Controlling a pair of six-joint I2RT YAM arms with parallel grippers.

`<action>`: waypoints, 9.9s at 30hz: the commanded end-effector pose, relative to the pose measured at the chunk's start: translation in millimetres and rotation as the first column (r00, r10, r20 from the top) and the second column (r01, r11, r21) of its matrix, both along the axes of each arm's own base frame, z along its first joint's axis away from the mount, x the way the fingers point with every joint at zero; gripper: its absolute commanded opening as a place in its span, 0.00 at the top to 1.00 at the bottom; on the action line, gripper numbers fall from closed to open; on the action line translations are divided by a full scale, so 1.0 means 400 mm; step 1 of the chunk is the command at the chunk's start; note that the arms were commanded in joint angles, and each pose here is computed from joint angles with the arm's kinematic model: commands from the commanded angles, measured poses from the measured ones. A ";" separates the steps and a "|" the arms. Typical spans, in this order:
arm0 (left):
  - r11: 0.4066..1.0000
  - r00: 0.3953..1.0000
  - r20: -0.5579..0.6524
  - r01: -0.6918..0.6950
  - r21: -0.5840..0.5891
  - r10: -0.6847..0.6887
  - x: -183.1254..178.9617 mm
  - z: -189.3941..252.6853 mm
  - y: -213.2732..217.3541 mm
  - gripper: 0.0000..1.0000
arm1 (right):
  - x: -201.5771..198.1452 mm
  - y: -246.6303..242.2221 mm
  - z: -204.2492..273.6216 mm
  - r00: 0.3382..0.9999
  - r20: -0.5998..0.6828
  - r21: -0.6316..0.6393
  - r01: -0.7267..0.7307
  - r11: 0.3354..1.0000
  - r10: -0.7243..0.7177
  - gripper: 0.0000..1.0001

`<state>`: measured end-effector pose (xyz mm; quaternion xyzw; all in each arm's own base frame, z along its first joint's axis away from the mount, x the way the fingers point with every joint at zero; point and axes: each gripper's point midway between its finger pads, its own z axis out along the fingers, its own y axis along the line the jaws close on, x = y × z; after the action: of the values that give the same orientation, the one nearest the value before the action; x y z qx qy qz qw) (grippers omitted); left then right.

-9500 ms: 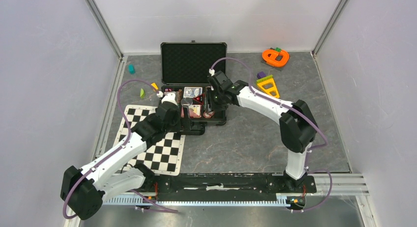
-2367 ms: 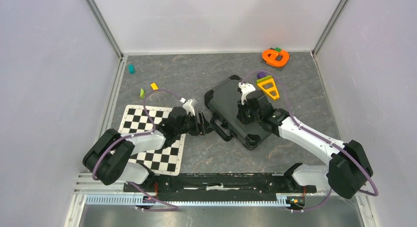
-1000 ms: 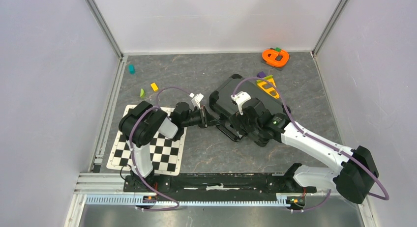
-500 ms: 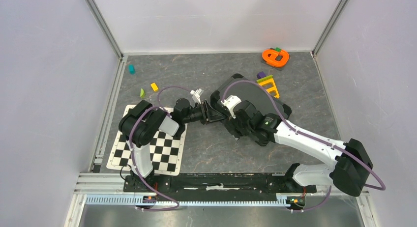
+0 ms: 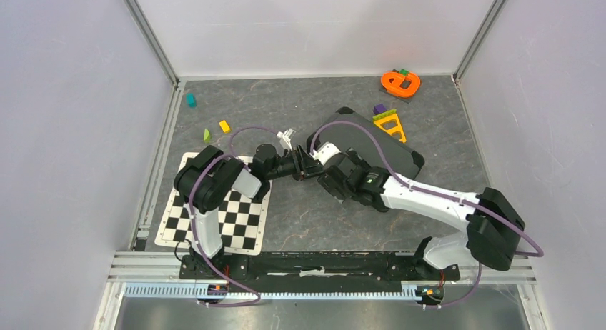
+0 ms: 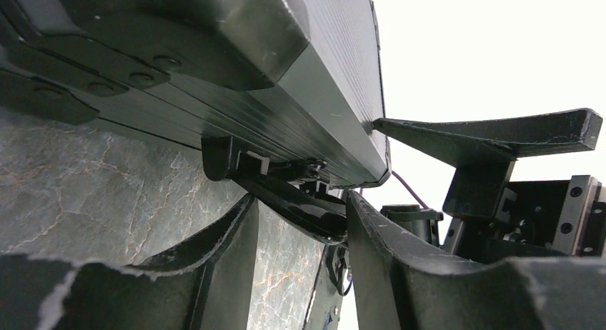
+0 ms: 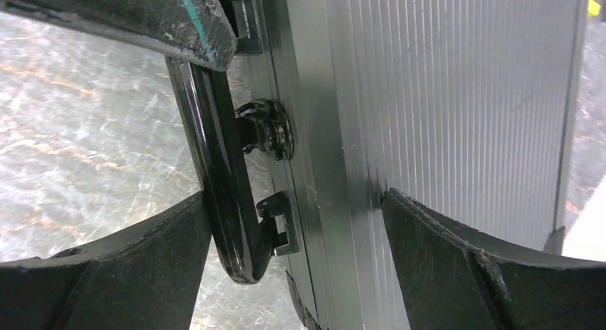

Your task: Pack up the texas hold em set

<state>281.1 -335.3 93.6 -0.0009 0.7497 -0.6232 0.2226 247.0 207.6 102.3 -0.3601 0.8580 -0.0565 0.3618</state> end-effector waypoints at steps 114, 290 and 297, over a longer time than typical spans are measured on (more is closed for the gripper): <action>0.999 0.856 0.518 -0.023 0.043 -0.002 0.006 -0.011 -0.098 0.02 | 0.106 0.143 0.309 0.965 -0.194 0.606 -0.024 0.795 0.176 1.00; 0.998 0.910 0.414 -0.024 0.054 -0.001 -0.055 -0.045 -0.140 0.85 | -0.016 -0.154 -0.087 0.962 -0.092 -0.116 0.246 0.962 -0.257 0.43; 0.999 0.909 0.416 -0.004 0.044 -0.014 -0.054 -0.040 -0.160 0.84 | -0.016 0.001 0.092 0.986 -0.154 0.154 0.093 0.984 -0.069 0.07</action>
<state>252.7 -386.1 54.8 0.1327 0.7309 -0.5700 0.3511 230.6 191.8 79.6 -0.2951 0.9154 -0.0153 0.2733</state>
